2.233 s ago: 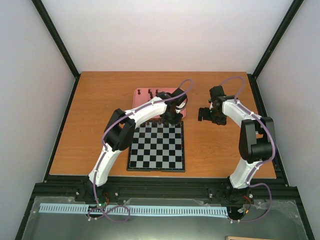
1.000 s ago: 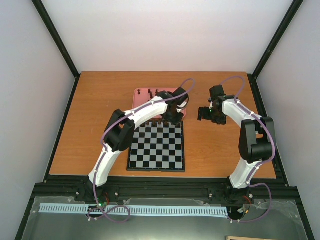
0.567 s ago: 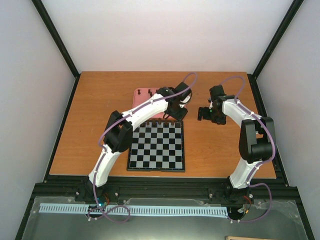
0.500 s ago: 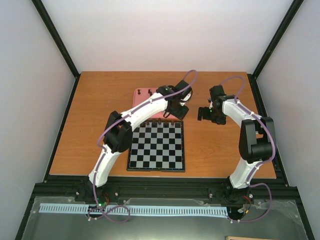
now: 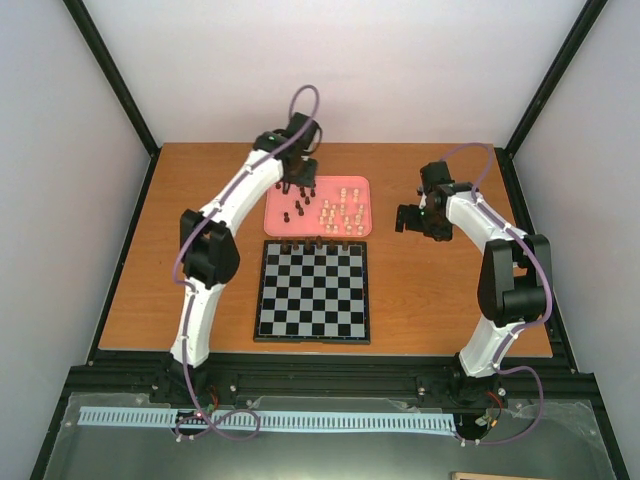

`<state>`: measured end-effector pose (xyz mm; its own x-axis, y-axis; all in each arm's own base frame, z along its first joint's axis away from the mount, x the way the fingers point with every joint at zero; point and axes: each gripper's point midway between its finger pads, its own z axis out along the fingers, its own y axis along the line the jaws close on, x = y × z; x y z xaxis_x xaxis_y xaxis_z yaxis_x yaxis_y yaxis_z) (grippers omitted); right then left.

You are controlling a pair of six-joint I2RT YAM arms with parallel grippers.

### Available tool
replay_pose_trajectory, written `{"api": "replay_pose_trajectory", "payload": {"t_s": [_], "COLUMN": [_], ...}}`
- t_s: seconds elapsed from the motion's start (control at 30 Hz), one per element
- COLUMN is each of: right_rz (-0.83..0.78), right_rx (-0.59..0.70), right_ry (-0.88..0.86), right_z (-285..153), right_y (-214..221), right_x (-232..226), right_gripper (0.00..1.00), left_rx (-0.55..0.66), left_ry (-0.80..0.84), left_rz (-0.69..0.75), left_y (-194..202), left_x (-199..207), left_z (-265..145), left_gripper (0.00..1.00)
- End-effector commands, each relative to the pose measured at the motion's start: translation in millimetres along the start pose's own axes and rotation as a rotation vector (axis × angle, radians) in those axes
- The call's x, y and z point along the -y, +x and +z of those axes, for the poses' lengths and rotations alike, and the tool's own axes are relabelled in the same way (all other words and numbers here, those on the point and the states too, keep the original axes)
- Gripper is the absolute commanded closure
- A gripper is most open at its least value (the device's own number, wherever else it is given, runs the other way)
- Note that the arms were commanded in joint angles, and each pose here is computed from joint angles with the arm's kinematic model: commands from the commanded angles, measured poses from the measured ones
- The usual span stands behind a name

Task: Set up the chess pieces on the board
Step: Pick up the chess piece from the storage box.

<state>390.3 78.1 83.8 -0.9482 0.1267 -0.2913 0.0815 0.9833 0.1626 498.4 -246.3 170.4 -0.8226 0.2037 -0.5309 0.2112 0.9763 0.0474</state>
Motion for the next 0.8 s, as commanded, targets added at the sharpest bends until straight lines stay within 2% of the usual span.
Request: {"api": "replay_pose_trajectory", "payload": {"t_s": [0.0, 0.1, 0.3, 0.77], "right_rz": [0.001, 0.003, 0.002, -0.003], "right_rx": [0.021, 0.018, -0.004, -0.017], "right_ry": [0.007, 0.011, 0.013, 0.034], "right_z": [-9.0, -8.2, -1.0, 1.1], "right_y": [-9.8, -11.0, -8.1, -10.0], "right_x": [-2.1, -1.8, -1.8, 0.7], "right_gripper": [0.00, 0.00, 0.00, 0.00], "left_rx": [-0.040, -0.097, -0.164, -0.189], "left_ry": [-0.109, -0.125, -0.075, -0.031], "left_rz": [-0.108, -0.112, -0.116, -0.074], "left_y": [7.3, 33.5, 69.9, 68.8], "left_x": [-55.9, -71.0, -63.2, -47.0], "left_z": [-6.1, 1.4, 16.6, 71.8], "left_gripper": [0.44, 0.45, 0.48, 0.53]}}
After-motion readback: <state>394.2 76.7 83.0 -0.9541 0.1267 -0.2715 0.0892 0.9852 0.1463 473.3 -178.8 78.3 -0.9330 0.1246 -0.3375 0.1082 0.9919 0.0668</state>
